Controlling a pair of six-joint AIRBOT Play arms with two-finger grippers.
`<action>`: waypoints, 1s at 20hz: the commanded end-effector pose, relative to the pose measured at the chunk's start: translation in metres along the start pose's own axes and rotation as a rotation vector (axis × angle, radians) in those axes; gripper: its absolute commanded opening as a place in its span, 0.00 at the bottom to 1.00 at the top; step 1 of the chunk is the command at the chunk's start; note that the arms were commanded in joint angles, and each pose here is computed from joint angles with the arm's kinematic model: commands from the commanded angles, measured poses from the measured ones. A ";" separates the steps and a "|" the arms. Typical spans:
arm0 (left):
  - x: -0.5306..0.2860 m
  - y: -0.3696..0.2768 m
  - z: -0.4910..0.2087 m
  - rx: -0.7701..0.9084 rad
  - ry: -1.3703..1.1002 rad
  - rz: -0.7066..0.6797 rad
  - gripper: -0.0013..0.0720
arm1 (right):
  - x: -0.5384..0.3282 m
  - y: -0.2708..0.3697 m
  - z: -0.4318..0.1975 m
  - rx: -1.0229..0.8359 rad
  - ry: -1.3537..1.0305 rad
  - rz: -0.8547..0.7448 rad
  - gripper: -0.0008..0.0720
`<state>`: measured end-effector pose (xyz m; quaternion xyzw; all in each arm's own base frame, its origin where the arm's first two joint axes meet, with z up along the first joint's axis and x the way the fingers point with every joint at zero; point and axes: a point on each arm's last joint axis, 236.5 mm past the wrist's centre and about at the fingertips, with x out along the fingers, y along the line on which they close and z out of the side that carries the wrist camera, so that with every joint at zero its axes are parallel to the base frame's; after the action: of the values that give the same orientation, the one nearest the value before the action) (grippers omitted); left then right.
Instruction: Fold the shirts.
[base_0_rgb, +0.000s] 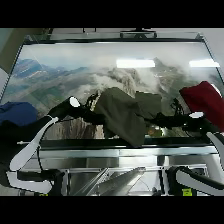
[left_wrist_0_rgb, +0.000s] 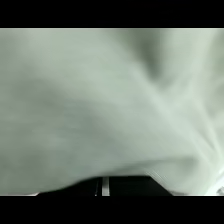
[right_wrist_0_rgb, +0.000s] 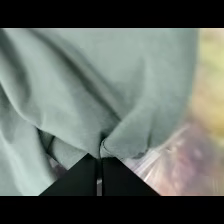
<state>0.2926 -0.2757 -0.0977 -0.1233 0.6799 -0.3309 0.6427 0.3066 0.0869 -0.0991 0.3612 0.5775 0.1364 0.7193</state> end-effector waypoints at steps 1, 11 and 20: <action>-0.014 -0.023 0.015 0.049 -0.007 -0.035 0.05 | -0.001 0.009 0.015 -0.044 -0.034 0.024 0.03; -0.231 -0.082 0.046 0.201 -0.456 -0.037 0.05 | -0.164 0.149 0.097 -0.353 -0.458 0.183 0.03; -0.483 -0.194 -0.021 0.498 -1.132 0.148 0.05 | -0.420 0.344 0.002 -0.828 -1.180 0.298 0.03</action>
<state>0.3230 -0.1476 0.3438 -0.1106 0.2266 -0.3424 0.9051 0.3135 0.0526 0.3699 0.1919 0.0452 0.2234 0.9546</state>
